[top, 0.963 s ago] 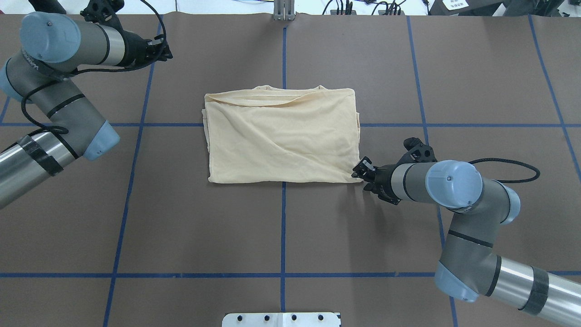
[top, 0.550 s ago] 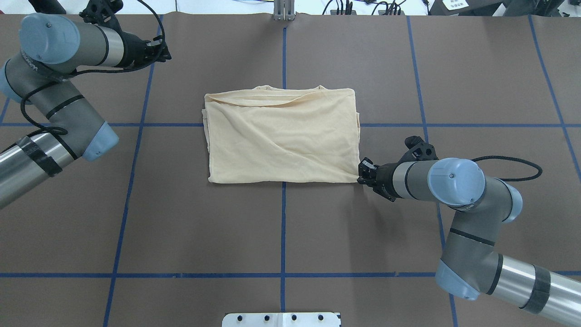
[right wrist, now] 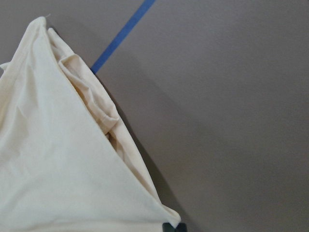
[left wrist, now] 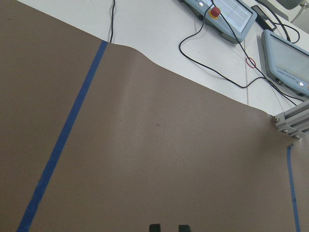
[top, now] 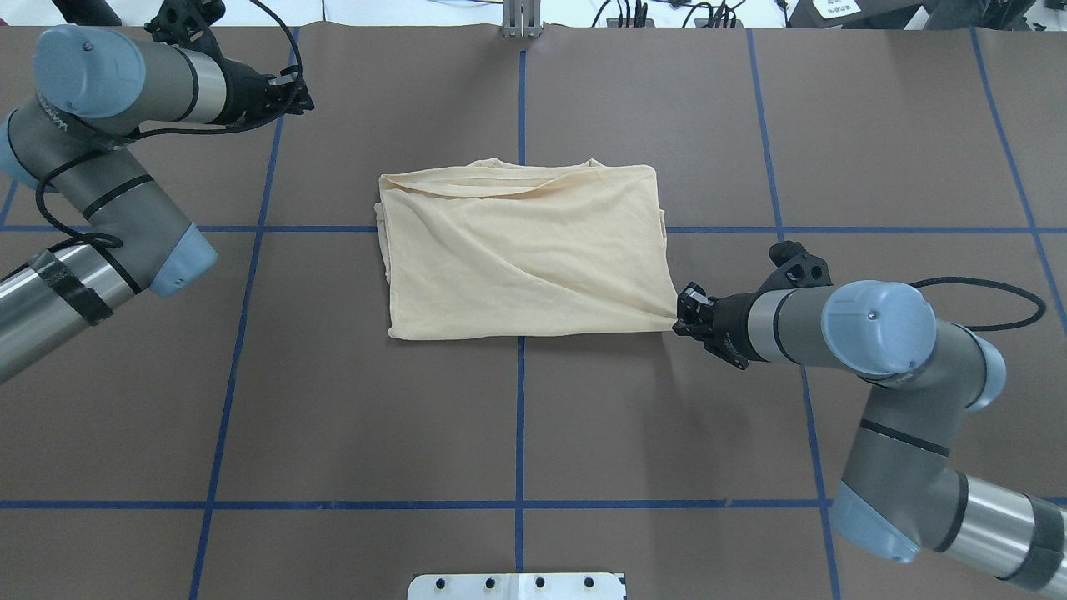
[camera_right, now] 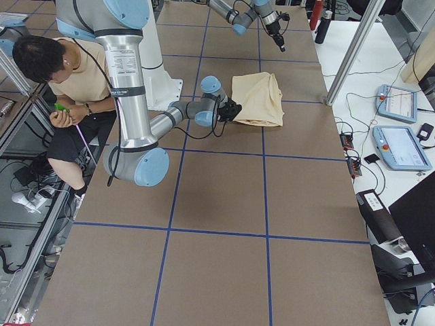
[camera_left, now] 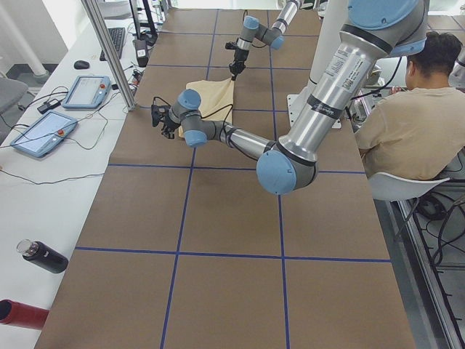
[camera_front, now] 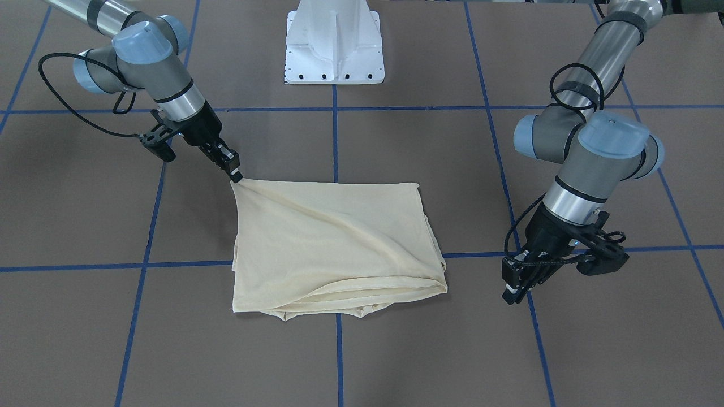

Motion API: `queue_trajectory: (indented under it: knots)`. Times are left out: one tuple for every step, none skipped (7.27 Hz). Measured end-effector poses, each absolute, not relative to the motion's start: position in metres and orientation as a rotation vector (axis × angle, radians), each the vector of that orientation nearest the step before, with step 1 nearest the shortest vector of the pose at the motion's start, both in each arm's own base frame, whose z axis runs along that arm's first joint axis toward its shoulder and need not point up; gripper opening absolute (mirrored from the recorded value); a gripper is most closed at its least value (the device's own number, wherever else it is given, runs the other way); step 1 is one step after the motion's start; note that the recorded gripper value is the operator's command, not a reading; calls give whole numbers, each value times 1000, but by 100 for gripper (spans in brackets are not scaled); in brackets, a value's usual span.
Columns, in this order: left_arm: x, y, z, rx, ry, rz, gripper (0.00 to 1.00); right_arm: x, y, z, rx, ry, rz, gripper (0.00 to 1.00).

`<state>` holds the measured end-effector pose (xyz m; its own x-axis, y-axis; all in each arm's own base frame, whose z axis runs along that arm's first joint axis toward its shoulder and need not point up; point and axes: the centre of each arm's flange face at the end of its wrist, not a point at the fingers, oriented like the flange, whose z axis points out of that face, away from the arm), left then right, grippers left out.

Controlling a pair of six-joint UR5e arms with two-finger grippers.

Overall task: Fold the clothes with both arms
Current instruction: 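Drag the folded shirt with the right gripper toward the robot, turning it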

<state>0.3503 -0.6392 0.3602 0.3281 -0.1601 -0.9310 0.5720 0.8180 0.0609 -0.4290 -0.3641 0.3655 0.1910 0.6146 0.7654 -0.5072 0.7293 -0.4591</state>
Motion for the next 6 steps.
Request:
queue_trajectory:
  knots:
    - [350,-637,355,417,1154,-494,25,-418,-332,361,-144,-1125,770,0]
    - [350,-631,348,403,1176,-490,25,-409,-293,356,-193,-1121,734,0]
    - [347,-615,338,356,1223,-485,29,-408,-253,349,-256,-1117,694,0]
    - [342,-590,329,283,1281,-479,34,-413,-215,340,-318,-1115,636,7]
    - [346,-558,321,207,1330,-473,48,-421,-176,336,-372,-1100,566,99]
    - [359,-522,314,134,1368,-468,54,-429,-142,339,-398,-1079,508,100]
